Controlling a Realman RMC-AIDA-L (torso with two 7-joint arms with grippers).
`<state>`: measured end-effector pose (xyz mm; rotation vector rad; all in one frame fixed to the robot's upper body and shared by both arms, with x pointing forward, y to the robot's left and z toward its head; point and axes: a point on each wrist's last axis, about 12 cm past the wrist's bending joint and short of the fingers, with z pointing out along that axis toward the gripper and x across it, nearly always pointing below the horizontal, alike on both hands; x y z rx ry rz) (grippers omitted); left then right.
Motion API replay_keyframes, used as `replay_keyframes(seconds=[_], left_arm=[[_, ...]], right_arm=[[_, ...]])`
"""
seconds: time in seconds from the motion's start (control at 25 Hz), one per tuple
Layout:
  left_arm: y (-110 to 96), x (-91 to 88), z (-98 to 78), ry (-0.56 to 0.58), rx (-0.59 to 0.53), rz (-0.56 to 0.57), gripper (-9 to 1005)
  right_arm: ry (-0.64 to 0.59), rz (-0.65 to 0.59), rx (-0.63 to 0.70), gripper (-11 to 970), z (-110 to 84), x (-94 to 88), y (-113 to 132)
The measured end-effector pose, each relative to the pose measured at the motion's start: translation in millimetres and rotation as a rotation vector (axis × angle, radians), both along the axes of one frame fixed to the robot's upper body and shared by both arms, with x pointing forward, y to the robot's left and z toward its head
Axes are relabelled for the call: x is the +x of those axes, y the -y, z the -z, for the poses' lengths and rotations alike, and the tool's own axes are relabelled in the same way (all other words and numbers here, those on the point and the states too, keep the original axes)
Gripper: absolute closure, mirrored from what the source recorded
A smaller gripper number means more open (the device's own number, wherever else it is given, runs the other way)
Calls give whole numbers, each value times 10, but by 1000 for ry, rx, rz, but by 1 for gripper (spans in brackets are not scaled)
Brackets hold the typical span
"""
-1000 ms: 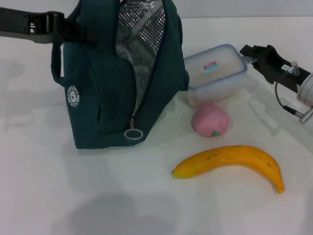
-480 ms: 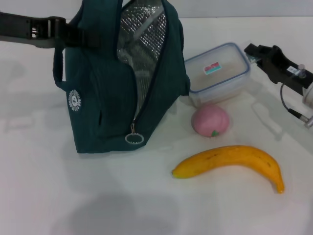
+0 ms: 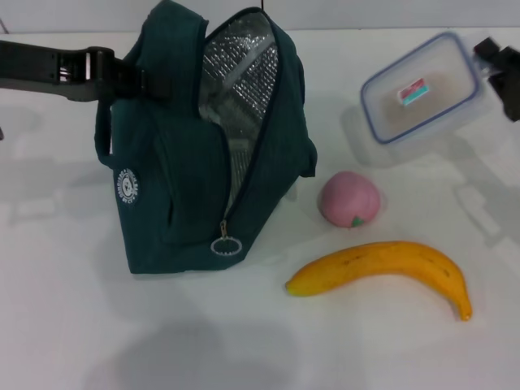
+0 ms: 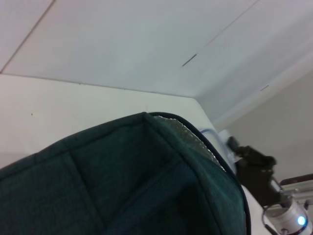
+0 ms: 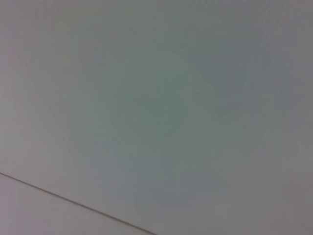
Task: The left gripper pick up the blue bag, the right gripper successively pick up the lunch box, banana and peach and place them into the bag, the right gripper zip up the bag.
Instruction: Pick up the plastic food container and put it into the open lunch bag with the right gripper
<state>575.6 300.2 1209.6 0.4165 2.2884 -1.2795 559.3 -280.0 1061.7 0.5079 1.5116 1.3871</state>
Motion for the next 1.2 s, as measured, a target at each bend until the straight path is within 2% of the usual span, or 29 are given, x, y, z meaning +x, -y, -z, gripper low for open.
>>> replay_keyframes(seconds=[0.32, 0.52, 0.68, 0.88, 1.2], left_arm=[[24, -6, 26, -8, -10, 3, 964], [32, -9, 41, -14, -19, 3, 964], [41, -6, 43, -15, -21, 6, 964], [73, 13, 31, -10, -23, 11, 964], [151, 47, 10, 0, -30, 23, 964]], right_arm=[[119, 2, 86, 849, -144, -103, 95], [198, -39, 180, 845, -306, -84, 52], [280, -121, 257, 841, -524, 23, -83], [346, -242, 297, 836, -791, 233, -374], [332, -389, 284, 828, -996, 451, -832]])
